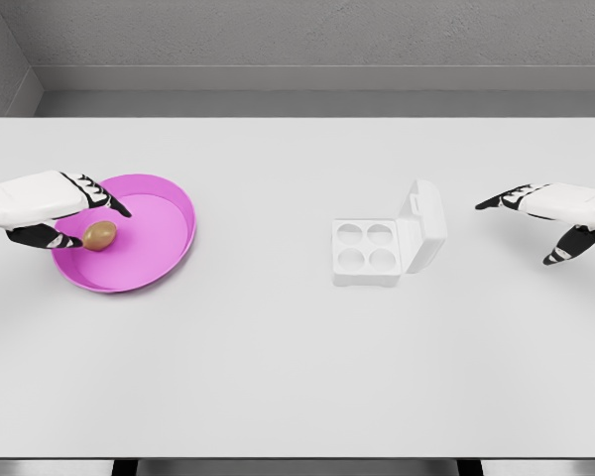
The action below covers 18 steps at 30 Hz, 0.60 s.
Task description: Pack egg into the box and close the box lid
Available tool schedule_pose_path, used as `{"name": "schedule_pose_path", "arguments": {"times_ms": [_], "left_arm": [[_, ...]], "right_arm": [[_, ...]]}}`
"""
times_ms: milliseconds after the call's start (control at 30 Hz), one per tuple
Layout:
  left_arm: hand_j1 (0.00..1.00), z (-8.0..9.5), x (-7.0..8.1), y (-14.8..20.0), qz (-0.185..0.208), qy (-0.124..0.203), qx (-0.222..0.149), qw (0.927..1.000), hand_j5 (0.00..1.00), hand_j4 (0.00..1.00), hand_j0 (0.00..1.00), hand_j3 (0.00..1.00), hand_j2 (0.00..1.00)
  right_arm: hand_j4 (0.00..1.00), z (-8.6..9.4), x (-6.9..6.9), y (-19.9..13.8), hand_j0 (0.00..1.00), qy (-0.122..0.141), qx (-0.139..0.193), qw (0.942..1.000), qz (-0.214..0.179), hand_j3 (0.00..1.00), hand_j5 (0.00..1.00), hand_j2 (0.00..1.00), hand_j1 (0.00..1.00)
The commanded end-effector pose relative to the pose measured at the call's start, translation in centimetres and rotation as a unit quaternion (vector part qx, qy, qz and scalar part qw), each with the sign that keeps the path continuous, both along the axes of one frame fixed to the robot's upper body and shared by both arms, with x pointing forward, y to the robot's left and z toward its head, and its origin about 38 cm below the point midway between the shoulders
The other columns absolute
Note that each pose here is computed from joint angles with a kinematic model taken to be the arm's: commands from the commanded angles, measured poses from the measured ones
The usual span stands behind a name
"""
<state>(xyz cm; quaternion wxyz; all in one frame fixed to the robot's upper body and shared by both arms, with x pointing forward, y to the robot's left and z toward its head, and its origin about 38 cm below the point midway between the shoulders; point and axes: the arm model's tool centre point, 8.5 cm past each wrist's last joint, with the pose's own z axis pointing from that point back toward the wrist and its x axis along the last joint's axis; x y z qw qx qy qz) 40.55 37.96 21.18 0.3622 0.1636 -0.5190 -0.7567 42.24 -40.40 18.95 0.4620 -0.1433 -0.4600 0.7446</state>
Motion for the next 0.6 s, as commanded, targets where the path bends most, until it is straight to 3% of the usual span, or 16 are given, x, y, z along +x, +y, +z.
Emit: {"name": "schedule_pose_path", "arguments": {"times_ms": [0,567], "left_arm": [[0.79,-0.2,0.1,0.4,0.008,0.004,-0.002,1.0,0.79,0.79,0.79,0.79,0.79],[0.82,-2.2,1.0,1.4,0.04,0.02,-0.017,0.9989,0.82,0.82,0.82,0.82,0.82]], "right_arm": [[1.0,0.1,0.0,0.0,1.0,0.0,0.001,1.0,-0.001,1.0,1.0,1.0,1.0],[1.0,0.0,-0.3,1.0,1.0,0.0,0.001,0.9999,0.015,1.0,1.0,1.0,1.0]]}}
